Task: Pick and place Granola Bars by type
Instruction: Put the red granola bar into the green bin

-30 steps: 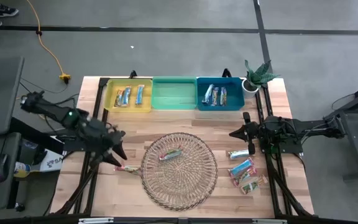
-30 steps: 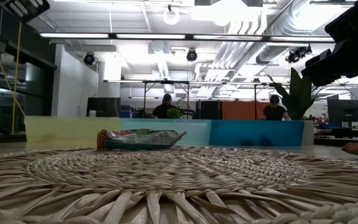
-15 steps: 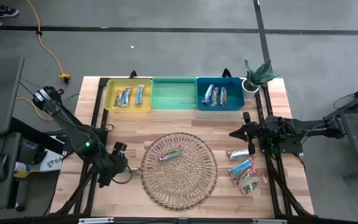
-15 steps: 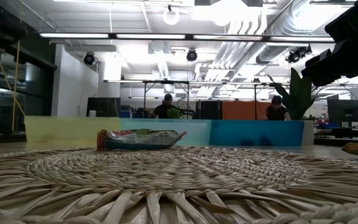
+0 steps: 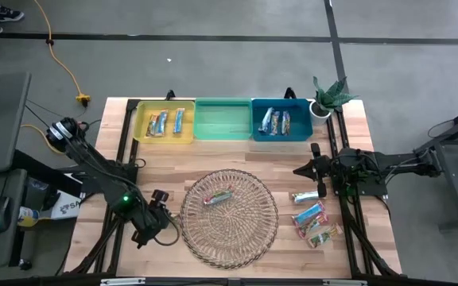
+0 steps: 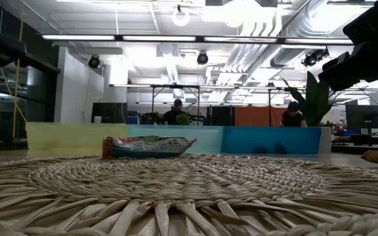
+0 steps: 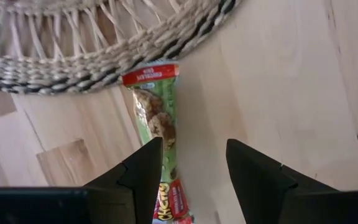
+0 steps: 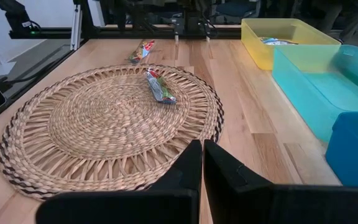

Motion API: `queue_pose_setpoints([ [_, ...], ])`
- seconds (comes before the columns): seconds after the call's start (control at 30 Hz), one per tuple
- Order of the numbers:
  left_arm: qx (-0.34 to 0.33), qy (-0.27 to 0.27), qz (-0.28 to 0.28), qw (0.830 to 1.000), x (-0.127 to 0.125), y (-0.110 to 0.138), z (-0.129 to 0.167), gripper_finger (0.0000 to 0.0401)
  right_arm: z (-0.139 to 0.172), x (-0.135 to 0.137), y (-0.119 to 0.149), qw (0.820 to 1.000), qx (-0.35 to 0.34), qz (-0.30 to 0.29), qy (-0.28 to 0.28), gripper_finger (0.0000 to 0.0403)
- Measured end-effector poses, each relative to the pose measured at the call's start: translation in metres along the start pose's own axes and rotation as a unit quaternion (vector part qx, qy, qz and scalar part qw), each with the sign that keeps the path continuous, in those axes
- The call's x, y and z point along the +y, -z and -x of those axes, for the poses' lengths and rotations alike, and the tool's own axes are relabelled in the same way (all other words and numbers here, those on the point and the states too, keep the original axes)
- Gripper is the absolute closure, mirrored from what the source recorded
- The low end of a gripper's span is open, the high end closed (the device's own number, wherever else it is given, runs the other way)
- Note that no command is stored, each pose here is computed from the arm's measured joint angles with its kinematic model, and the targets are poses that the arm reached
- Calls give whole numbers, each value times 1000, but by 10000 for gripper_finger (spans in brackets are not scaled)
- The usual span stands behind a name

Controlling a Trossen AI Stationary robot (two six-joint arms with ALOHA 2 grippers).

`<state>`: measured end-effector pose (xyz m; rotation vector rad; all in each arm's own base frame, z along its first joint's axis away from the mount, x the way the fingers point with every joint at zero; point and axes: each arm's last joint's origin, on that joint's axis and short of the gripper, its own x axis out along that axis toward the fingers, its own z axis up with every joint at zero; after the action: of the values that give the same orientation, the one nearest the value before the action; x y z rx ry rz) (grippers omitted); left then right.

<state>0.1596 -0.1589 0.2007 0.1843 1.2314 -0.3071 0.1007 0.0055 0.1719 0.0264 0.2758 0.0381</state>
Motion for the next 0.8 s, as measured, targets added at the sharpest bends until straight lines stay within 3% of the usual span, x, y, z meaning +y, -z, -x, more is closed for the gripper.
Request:
queue_pose_setpoints([
  [0.2, 16, -3, 2, 1000, -2, -1, -8, 211, 0, 0, 0, 1000, 0, 0, 0, 402],
  [0.53, 22, -45, 11, 999, -3, -3, -24, 116, 0, 0, 0, 1000, 1, 0, 0, 402],
  [0.8, 36, -85, 30, 995, 0, 5, -44, 110, 0, 0, 0, 1000, 0, 0, 0, 402],
])
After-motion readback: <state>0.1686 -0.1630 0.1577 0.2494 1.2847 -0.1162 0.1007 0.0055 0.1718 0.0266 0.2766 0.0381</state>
